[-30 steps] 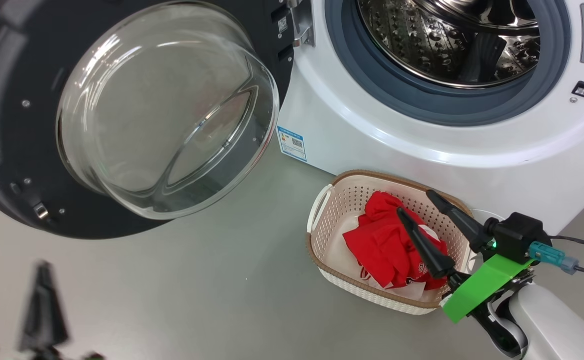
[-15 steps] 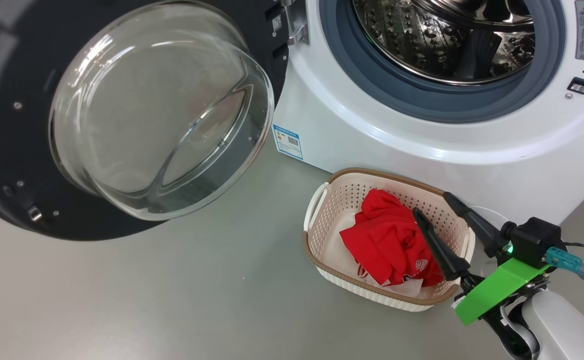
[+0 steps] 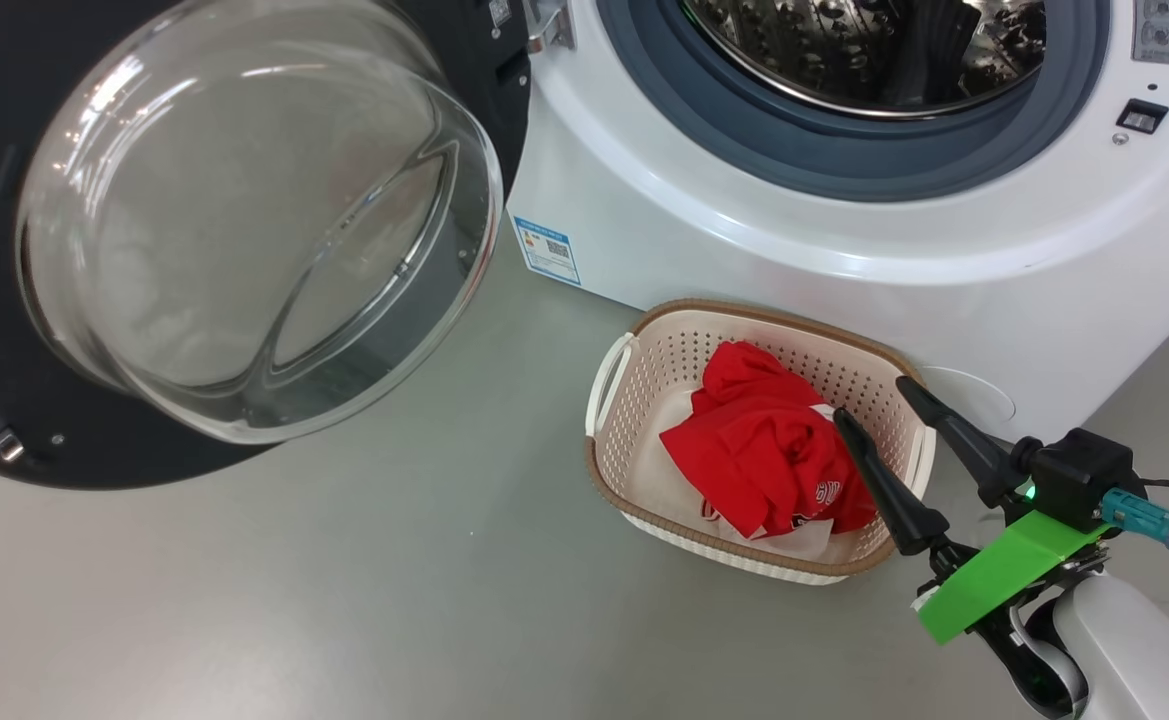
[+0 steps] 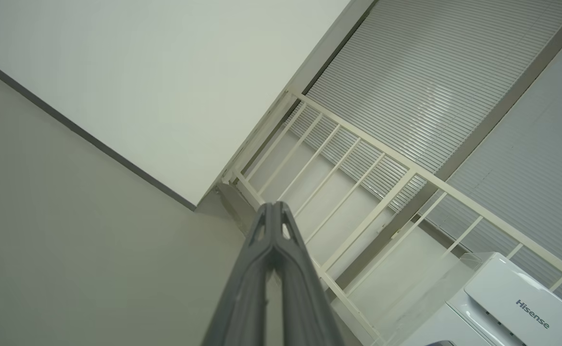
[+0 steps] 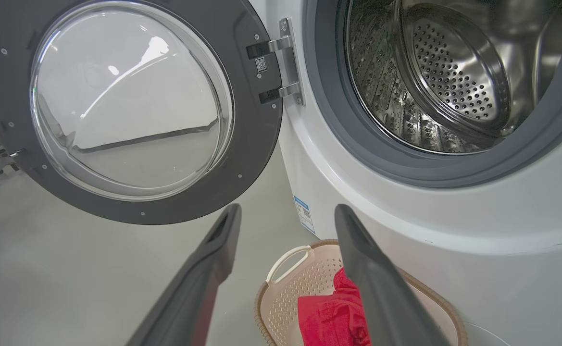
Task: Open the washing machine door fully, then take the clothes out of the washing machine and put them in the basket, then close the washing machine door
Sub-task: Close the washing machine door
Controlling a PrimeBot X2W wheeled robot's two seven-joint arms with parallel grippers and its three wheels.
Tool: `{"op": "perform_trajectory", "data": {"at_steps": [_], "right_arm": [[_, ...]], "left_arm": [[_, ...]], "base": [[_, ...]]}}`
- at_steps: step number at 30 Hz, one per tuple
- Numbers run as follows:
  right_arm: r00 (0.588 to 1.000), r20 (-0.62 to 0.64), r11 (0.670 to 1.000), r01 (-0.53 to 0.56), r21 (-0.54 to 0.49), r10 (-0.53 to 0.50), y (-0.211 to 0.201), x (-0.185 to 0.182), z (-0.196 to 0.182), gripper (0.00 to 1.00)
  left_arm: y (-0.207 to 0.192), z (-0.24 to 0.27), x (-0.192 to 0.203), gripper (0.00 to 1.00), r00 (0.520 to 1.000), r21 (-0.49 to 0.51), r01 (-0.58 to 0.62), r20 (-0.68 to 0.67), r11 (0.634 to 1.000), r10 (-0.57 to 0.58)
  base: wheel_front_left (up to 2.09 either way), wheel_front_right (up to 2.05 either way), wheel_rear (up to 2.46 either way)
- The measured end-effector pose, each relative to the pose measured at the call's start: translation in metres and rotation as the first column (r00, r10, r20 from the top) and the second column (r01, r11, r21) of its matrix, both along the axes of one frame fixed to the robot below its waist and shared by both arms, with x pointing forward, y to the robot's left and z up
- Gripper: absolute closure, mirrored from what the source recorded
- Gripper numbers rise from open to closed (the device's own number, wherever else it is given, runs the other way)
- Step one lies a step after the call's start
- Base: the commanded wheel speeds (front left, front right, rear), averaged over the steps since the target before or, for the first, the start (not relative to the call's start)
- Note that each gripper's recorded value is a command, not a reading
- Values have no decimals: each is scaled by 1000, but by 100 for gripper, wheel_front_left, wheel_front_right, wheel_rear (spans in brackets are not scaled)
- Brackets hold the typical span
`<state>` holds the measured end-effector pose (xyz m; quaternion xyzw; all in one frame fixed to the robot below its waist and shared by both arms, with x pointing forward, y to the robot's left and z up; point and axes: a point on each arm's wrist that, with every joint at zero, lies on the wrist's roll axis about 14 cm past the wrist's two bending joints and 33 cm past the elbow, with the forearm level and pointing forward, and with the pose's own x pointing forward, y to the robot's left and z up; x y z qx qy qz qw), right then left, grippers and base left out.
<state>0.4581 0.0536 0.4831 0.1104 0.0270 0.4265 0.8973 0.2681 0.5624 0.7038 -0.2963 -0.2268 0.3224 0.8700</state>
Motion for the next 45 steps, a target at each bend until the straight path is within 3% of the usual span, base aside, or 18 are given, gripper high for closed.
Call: {"op": "perform_trajectory", "data": {"at_steps": [1, 4, 8, 12, 25, 35, 41, 45], "right_arm": [[1000, -6, 1000, 2, -2, -2, -1, 1, -3, 0], [1000, -7, 1000, 4, -1, -4, -1, 3, -4, 0], [1000, -9, 1000, 5, 2, -5, -1, 6, -6, 0], [1000, -10, 1000, 4, 3, -4, -1, 9, -7, 0], [999, -13, 999, 33, -2, -33, -11, 15, -11, 0], [998, 12, 998, 58, 7, -58, -17, 17, 1, 0], [998, 26, 998, 63, 20, -64, -16, 12, 11, 0], [997, 25, 997, 69, 19, -69, -19, 7, 13, 0]], "left_arm": [[-1, -14, 9, 100, 998, -71, 48, -43, 996, -51], [-6, -36, 19, 100, 988, -154, 101, -100, 983, -117], [-24, -78, 35, 100, 942, -313, 199, -199, 929, -269], [-38, -96, 45, 100, 899, -398, 256, -237, 881, -369], [-67, -122, 65, 100, 798, -511, 350, -277, 785, -535], [-92, -125, 52, 100, 670, -521, 436, -357, 734, -651], [-121, -126, 43, 100, 577, -538, 524, -346, 660, -740], [-158, -128, 45, 100, 477, -558, 612, -305, 560, -824]], "base": [[0, 0, 0], [0, 0, 0], [0, 0, 0], [0, 0, 0], [0, 0, 0], [0, 0, 0], [0, 0, 0], [0, 0, 0]]}}
